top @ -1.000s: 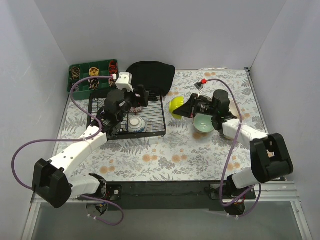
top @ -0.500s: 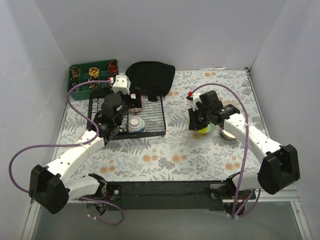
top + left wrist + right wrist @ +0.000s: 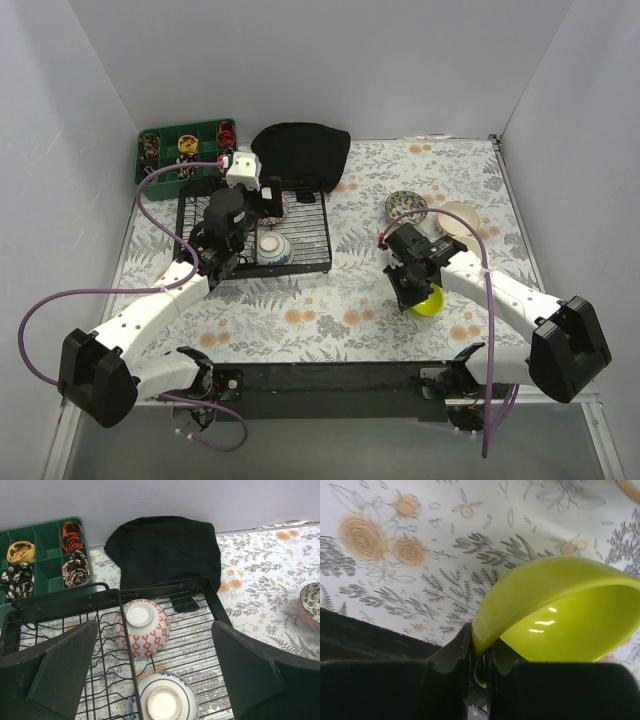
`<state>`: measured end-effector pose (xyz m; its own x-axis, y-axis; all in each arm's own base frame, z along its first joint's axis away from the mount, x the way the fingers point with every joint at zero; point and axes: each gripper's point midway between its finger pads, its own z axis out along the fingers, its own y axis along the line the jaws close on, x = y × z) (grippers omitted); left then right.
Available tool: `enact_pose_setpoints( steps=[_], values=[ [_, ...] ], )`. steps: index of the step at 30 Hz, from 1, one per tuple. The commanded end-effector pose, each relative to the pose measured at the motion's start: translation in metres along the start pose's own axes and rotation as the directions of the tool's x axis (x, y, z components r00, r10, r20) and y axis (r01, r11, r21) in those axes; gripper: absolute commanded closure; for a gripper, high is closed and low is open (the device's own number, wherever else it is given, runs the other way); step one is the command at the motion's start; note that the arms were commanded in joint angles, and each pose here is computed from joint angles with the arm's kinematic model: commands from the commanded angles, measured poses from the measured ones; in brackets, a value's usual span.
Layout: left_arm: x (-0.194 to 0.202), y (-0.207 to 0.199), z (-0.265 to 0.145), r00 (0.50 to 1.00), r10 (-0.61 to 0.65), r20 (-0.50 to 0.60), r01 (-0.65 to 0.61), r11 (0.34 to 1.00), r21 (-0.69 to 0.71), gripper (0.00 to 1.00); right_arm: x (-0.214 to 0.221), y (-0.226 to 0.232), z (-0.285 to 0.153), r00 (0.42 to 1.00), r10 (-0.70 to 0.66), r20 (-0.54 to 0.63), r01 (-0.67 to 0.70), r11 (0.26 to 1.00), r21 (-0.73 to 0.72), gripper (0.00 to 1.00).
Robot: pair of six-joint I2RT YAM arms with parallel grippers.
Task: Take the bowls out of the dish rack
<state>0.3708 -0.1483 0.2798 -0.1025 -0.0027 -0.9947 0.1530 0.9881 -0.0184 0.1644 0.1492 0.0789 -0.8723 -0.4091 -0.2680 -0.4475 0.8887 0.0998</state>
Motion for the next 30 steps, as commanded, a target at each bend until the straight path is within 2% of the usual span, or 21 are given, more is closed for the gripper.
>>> enact_pose_setpoints(
  steps=[1, 4, 8, 9, 16, 20, 22, 25, 26, 30],
  values=[
    [-0.008, 0.002, -0.004, 1.000, 0.005, 0.025, -0.005, 1.000, 0.000, 0.02, 0.010, -0.020, 0.005, 0.998, 0.065, -0.019, -0.062, 0.990, 0.127, 0.99],
    [-0.008, 0.000, -0.004, 1.000, 0.005, 0.024, -0.005, 1.000, 0.008, 0.02, 0.012, -0.027, 0.012, 0.997, 0.061, -0.048, -0.052, 0.984, 0.169, 0.94],
    [-0.004, -0.001, -0.003, 1.000, 0.020, 0.010, -0.020, 1.000, 0.016, 0.02, 0.012, -0.026, 0.022, 0.996, 0.062, -0.062, -0.051, 0.985, 0.163, 0.83],
    [0.000, -0.002, -0.002, 1.000, 0.026, -0.002, -0.026, 0.999, 0.022, 0.02, 0.011, -0.025, 0.023, 0.996, 0.062, -0.058, -0.052, 0.987, 0.155, 0.76],
    [0.010, -0.010, 0.004, 0.998, 0.042, -0.057, -0.039, 0.998, 0.054, 0.02, 0.001, -0.013, 0.014, 0.998, 0.056, -0.011, -0.055, 0.994, 0.090, 0.50],
    [0.024, -0.018, 0.003, 0.991, 0.010, -0.132, 0.000, 0.997, 0.077, 0.02, -0.019, 0.000, -0.010, 0.994, 0.047, 0.102, -0.049, 0.999, 0.016, 0.34],
    [0.040, -0.024, -0.001, 0.978, -0.001, -0.211, 0.022, 0.995, 0.098, 0.02, -0.031, 0.005, -0.021, 0.987, 0.043, 0.156, -0.042, 0.999, -0.011, 0.29],
    [0.055, -0.032, -0.007, 0.946, -0.063, -0.317, 0.095, 0.992, 0.088, 0.02, -0.049, 0.013, -0.035, 0.962, 0.030, 0.271, -0.014, 0.998, -0.059, 0.26],
    [0.062, -0.039, -0.010, 0.929, -0.095, -0.356, 0.135, 0.987, 0.087, 0.02, -0.060, 0.016, -0.044, 0.937, 0.027, 0.348, 0.000, 0.997, -0.077, 0.25],
    [0.090, -0.051, -0.024, 0.862, -0.110, -0.495, 0.169, 0.982, 0.077, 0.02, -0.071, 0.019, -0.050, 0.881, 0.027, 0.472, 0.029, 0.993, -0.111, 0.26]
  ],
)
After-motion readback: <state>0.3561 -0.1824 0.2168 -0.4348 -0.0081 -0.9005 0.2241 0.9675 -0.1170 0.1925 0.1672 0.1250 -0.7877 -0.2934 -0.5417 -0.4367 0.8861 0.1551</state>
